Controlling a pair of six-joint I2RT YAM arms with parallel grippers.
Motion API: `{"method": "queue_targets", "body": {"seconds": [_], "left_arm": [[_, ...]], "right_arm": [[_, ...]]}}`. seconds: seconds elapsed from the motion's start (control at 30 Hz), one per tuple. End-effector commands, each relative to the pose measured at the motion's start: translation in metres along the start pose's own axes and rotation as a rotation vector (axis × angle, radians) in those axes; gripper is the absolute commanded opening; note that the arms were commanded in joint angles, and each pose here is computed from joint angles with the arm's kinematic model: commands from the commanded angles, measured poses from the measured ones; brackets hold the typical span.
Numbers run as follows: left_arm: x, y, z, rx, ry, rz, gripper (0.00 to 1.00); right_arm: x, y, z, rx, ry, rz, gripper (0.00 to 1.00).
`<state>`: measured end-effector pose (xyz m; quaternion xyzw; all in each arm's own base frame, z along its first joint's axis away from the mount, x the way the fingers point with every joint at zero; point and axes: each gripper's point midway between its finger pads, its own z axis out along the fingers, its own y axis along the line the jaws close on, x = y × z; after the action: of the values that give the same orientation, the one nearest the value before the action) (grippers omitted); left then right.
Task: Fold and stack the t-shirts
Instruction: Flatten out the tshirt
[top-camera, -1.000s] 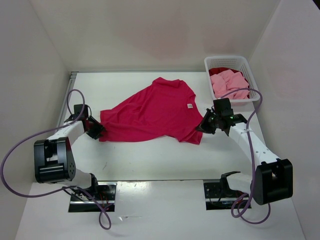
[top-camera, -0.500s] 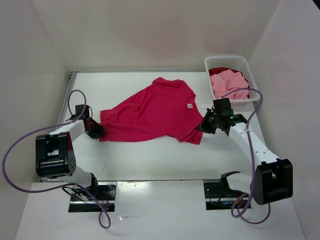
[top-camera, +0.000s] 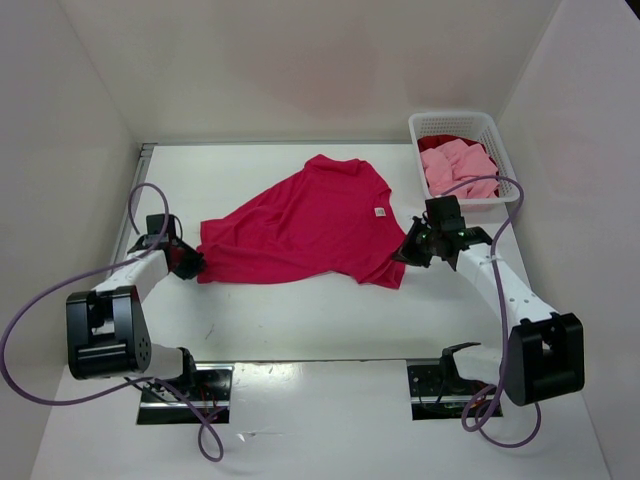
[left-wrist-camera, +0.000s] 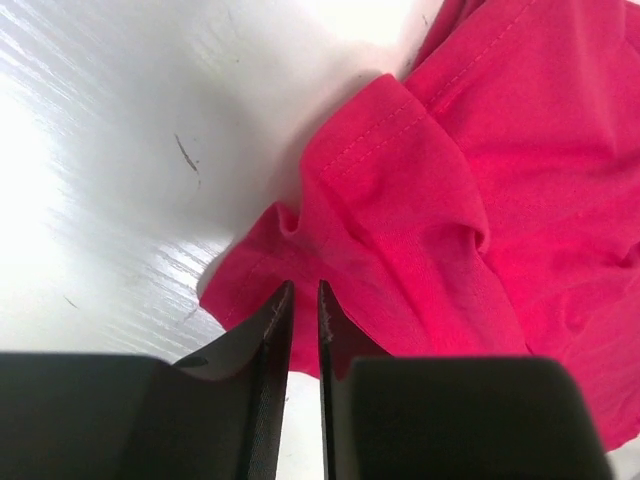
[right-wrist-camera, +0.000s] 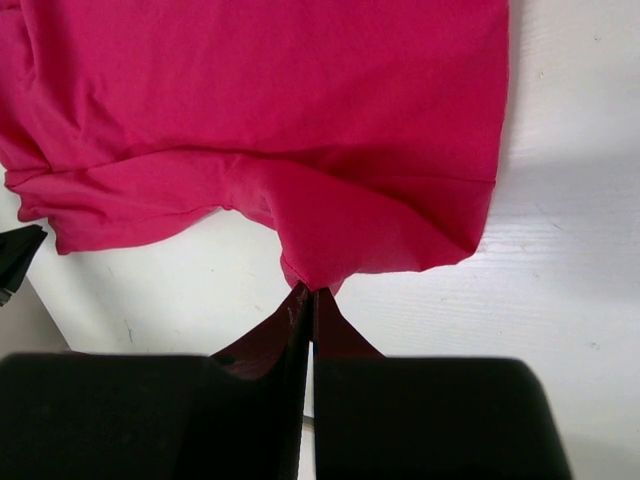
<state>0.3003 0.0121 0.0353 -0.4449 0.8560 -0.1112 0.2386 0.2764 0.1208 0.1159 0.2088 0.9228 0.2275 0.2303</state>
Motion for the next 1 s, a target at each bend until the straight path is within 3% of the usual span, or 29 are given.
{"method": "queue_targets", "body": {"seconds": [0.0,0.17,0.33,0.67,0.8,0.83,0.97], "left_arm": [[-0.003,0.003,0.003,-0.013,-0.014,-0.017,0.22],[0.001,0.009,0.014,-0.054,0.026,-0.003,0.22],[0.003,0.015,0.023,-0.08,0.037,-0.004,0.36],[-0.007,0.012,0.022,-0.083,-0.005,-0.011,0.43],[-0.002,0.019,0.036,-0.115,0.026,-0.003,0.34],[-0.003,0.016,0.038,-0.106,0.033,0.01,0.26],[-0.005,0.018,0.041,-0.119,0.034,0.022,0.14]], "right_arm": [[-0.013,0.014,0.0,-0.037,-0.043,-0.017,0.03],[-0.013,0.014,0.0,-0.037,-0.043,-0.017,0.03],[-0.013,0.014,0.0,-0.037,-0.043,-0.017,0.03],[-0.012,0.012,0.002,-0.031,-0.036,-0.015,0.03],[-0.012,0.012,0.002,-0.031,-0.036,-0.015,0.03],[-0.014,0.014,0.003,-0.031,-0.036,-0.015,0.03],[-0.016,0.016,0.001,-0.037,-0.043,-0.017,0.03]]}}
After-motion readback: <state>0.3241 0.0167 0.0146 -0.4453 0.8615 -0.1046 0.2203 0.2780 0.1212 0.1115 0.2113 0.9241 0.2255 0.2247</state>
